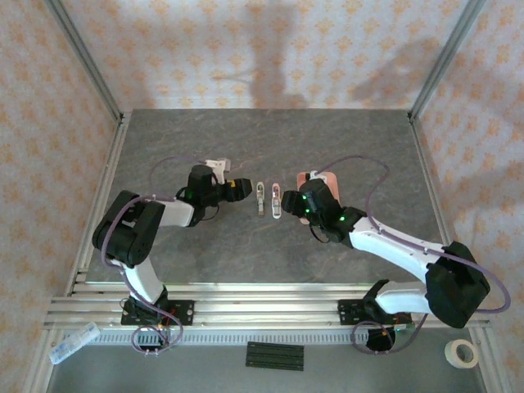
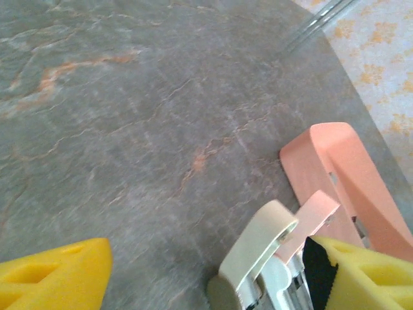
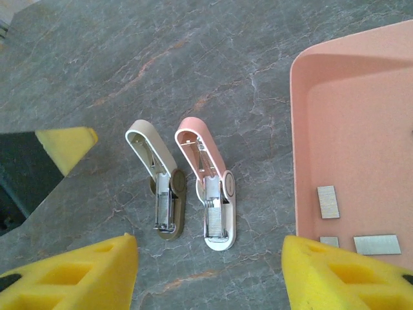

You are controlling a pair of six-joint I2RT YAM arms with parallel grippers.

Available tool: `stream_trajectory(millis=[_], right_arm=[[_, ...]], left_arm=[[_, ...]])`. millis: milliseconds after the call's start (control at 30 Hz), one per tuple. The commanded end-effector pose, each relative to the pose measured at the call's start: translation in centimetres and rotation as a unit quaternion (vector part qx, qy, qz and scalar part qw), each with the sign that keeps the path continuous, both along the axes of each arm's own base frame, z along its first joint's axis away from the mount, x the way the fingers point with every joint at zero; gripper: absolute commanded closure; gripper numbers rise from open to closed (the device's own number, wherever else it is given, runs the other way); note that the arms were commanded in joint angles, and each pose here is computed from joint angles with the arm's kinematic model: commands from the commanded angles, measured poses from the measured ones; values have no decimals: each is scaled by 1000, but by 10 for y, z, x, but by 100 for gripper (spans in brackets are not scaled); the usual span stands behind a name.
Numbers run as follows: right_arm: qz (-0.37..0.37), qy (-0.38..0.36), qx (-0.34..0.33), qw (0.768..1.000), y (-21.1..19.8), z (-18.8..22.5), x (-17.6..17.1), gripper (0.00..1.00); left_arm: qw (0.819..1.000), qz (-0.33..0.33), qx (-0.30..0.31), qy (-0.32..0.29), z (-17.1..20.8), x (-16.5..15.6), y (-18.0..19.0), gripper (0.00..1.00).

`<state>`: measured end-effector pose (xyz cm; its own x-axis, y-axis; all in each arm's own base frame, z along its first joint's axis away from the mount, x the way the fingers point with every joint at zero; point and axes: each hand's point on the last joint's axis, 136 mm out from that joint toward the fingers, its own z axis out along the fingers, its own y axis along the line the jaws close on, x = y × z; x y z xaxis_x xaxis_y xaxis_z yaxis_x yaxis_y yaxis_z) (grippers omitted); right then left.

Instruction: Load the staples into the stapler

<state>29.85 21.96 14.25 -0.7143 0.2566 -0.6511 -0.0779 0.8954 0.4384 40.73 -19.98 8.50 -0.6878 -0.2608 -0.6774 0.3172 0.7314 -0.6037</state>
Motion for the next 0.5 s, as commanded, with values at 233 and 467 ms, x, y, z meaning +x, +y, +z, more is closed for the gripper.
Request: stream_trajectory(millis=[233,467], right_arm=[[16,-4,5,1000,5,3,2,39],[19,-2,7,1000,7,2,2,39]], left_arm=[[995,-87,-53,-23,26,12,-34,22],[990,-134,-35,-22,21,9,-48,25]])
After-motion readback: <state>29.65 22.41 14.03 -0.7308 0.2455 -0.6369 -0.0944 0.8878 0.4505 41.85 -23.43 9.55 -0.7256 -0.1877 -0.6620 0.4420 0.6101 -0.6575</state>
